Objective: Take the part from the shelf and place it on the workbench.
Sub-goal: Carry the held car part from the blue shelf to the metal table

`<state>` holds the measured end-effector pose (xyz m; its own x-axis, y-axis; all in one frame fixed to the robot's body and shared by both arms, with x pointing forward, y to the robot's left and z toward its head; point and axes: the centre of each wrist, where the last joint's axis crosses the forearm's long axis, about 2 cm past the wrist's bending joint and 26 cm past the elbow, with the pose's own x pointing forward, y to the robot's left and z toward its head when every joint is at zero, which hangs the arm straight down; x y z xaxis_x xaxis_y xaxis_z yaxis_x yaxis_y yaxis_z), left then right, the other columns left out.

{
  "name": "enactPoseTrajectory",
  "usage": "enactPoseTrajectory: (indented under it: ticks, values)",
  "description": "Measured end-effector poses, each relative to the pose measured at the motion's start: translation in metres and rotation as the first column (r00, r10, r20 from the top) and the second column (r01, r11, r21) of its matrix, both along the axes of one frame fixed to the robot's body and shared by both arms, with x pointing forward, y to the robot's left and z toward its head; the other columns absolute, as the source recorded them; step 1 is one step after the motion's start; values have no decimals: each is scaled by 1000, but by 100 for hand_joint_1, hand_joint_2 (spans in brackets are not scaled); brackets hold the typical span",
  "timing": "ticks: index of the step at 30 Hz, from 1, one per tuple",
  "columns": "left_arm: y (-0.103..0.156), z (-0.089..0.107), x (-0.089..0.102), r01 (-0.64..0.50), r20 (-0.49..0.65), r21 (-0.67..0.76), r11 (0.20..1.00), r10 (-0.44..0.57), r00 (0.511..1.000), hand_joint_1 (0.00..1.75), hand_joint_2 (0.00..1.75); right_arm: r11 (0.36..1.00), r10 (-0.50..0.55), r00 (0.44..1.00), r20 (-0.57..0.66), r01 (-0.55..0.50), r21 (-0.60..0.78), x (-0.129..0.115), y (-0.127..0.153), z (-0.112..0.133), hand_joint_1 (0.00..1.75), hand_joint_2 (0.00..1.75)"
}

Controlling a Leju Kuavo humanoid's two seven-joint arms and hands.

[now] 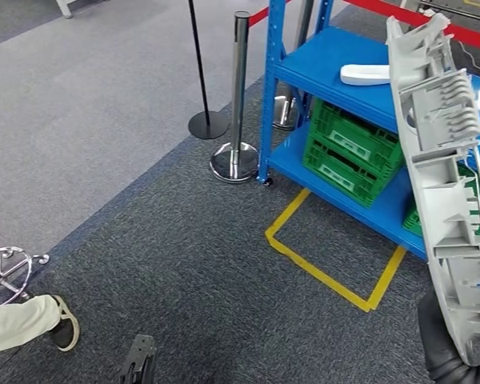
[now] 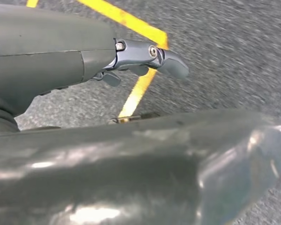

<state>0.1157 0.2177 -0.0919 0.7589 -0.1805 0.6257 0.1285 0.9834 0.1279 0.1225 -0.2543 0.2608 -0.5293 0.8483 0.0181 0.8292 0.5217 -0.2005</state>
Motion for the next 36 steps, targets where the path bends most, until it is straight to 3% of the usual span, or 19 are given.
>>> enactPoseTrajectory:
  ticks: [20,30,36]
  values:
    - [1,1,3,4,0,16,1000,-4,1000,0,0,999,-38,999,1,38,12,-6,-7,2,175,175]
    - [14,-3,-6,-1,2,19,1000,1,1000,0,0,996,-81,997,1,81,-28,-9,-9,4,175,175]
    - [9,-1,0,4,8,12,1000,-4,1000,0,0,996,-81,997,-2,81,-23,-10,-9,4,175,175]
